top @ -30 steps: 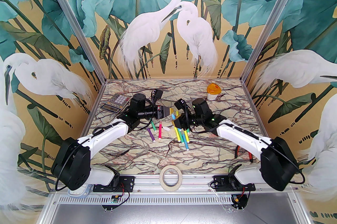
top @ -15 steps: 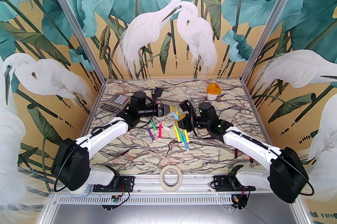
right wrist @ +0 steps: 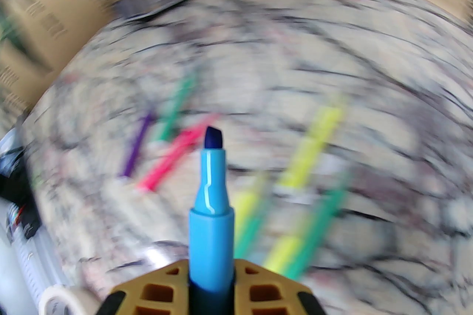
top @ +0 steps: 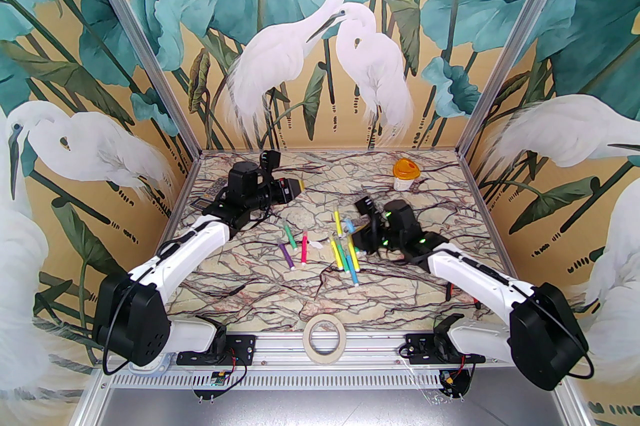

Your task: Open the pen caps

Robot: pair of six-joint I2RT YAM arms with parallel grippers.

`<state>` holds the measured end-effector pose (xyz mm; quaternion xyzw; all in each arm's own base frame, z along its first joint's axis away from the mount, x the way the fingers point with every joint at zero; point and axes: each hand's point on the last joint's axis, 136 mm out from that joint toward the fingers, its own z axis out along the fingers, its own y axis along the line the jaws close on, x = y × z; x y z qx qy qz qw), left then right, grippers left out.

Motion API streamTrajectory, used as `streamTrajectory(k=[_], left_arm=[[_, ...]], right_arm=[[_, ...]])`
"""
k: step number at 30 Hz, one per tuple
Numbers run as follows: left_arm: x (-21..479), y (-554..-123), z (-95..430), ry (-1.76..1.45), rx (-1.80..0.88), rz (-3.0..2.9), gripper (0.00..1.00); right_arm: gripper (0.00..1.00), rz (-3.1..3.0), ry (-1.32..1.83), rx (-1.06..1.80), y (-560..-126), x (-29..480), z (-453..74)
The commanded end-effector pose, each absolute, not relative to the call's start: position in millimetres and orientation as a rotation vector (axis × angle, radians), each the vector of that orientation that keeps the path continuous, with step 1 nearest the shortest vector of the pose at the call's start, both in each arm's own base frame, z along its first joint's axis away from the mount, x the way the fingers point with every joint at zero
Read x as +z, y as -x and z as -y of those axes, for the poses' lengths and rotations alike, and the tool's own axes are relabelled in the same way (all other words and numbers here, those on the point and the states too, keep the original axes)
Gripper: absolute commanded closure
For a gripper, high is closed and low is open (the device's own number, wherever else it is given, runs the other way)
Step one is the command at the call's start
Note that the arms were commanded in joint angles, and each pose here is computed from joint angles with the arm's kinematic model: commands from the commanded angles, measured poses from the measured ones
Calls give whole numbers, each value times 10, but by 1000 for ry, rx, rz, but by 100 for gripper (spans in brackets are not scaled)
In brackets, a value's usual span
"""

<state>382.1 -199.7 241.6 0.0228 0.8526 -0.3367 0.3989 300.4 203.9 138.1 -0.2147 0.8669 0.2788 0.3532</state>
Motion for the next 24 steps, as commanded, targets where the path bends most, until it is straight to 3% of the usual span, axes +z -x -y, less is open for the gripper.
streamTrajectory(k=[1, 10, 15, 24], left_arm=[[1983, -3810, 1425, -29, -387, -2339, 100], [1530, -3961, 997, -44, 22, -2509, 100], [1288, -4097, 880, -38, 64, -2577, 100], [824, -4263, 713, -14, 61, -2695, 100]], right_arm=[[100, -2283, 348, 542, -3372, 1427, -1627], [100, -2443, 92, 220, -3846, 1067, -840], [100, -2535, 39, 51, -3990, 839, -555], [100, -2645, 26, 7, -4149, 518, -493]])
